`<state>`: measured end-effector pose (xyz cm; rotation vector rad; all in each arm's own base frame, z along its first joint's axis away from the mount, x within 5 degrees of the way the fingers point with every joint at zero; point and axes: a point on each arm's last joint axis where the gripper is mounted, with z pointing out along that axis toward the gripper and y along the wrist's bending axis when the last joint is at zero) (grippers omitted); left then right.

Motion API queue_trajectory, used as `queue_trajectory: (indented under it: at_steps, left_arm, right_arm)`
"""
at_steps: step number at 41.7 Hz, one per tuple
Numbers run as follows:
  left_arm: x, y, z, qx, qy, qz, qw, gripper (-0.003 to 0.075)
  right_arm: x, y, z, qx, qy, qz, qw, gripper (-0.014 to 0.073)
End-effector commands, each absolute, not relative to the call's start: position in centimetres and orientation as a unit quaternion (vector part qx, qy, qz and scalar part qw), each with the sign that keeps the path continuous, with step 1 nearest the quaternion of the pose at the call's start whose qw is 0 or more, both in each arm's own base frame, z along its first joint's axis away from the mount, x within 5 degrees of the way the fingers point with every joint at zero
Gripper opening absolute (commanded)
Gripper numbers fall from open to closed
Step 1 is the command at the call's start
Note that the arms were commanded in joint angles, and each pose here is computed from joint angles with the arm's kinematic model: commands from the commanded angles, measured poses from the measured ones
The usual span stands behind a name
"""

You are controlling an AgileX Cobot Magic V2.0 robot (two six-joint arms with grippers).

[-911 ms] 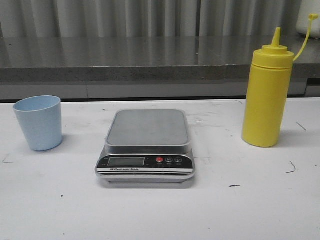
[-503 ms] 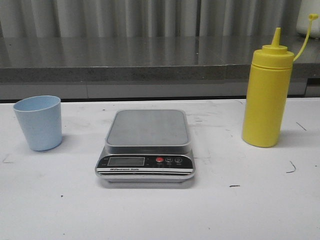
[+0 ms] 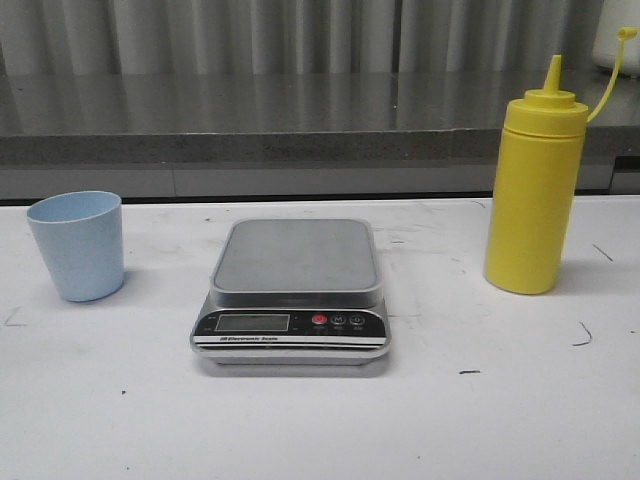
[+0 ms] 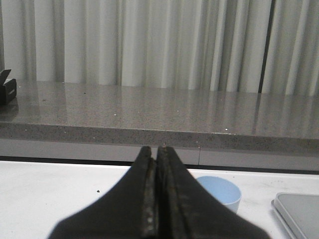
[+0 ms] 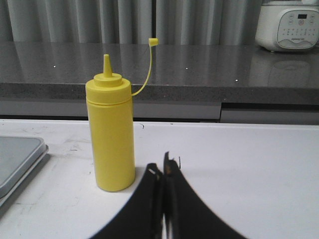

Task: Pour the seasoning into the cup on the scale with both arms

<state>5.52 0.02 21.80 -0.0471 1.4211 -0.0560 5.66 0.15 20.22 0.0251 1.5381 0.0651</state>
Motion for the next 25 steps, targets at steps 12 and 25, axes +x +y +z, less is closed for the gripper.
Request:
queue_trajectory:
  at_steps: [12, 25]
  left_arm:
    - [2.9, -0.1, 32.4, -0.018, 0.591, -0.042, 0.805, -0.0020]
    - [5.9, -0.5, 37.7, -0.002, 0.722, -0.040, 0.691, -0.0020]
  right_arm:
    - [3.6, 0.0, 30.6, -0.027, 0.648, -0.024, 0.761, -0.0066]
    - [6.3, 0.0, 35.3, -0.029, 0.742, -0.024, 0.669, -0.0066]
